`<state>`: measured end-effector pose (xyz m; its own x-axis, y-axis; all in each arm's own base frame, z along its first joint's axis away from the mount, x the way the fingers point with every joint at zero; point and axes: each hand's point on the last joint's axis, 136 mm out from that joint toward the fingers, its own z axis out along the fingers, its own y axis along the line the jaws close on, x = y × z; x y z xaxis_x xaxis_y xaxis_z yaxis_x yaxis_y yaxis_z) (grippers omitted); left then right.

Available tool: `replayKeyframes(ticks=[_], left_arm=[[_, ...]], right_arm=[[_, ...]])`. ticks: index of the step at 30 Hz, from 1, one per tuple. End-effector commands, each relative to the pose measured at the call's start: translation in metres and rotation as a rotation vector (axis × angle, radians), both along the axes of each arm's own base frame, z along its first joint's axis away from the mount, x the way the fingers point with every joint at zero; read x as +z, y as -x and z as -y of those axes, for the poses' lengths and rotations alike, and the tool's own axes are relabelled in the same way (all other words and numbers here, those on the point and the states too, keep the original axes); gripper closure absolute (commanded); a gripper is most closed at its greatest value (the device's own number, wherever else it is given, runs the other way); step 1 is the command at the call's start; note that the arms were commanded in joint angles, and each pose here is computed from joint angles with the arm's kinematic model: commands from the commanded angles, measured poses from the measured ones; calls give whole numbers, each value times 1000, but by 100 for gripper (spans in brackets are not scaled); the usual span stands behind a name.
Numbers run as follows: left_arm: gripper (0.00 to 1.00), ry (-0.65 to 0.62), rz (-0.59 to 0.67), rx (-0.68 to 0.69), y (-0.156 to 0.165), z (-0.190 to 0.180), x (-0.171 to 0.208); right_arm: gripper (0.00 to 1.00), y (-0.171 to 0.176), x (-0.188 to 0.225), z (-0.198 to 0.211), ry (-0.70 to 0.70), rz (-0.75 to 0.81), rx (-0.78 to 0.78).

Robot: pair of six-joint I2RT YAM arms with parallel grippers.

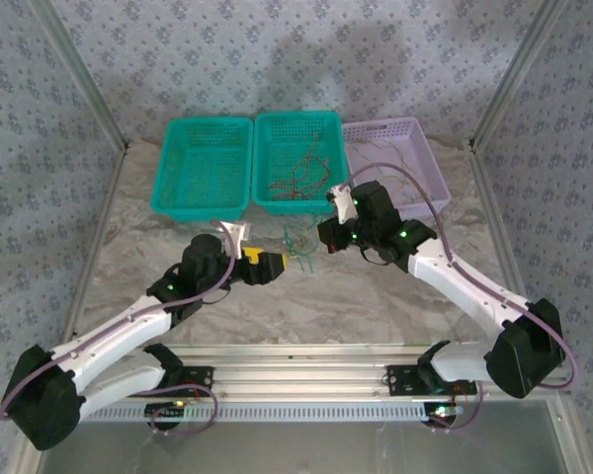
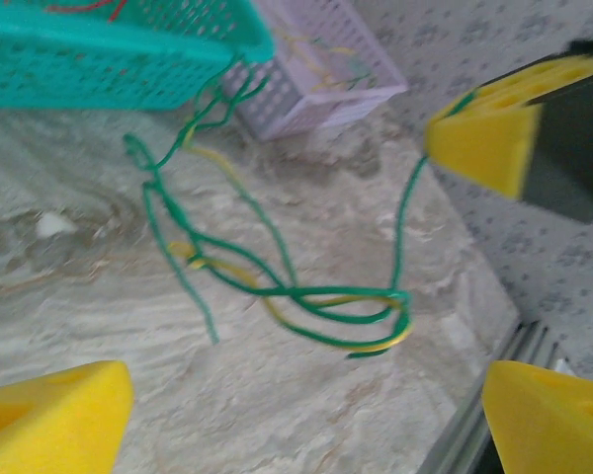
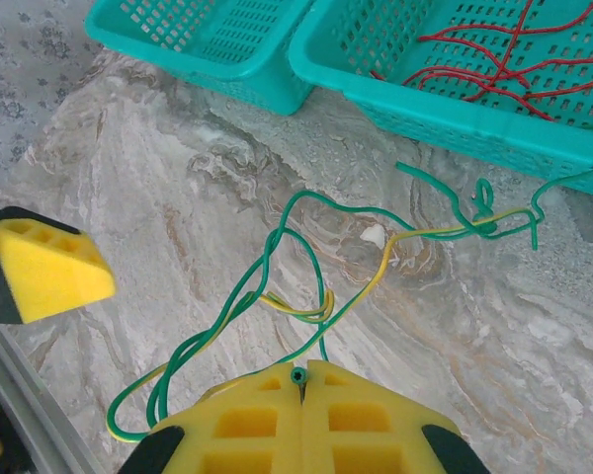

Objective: Untangle the cables

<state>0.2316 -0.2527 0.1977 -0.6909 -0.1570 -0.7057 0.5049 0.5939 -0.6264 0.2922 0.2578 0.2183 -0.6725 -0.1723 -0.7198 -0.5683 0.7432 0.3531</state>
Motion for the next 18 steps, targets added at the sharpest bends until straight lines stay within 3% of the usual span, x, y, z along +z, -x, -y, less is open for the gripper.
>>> replayKeyframes(ticks=[1,4,7,10,18], left_arm=[[7,77,25,-51,6,8,13],[10,142,-19,-76,8,16,17],[19,176,-65,-100,10,23,18],[21,136,-72,-100,12,21,14],[43,29,-40,-139,10,27,3]], right_arm=[[100,2,5,1,-24,-8,-4],[100,1,2,0,-21,-15,-14],[100,-1,0,2,-16,-17,-28],[100,0,-1,-1,-27,-23,-23],[100,3,1,-12,-68,-53,8]])
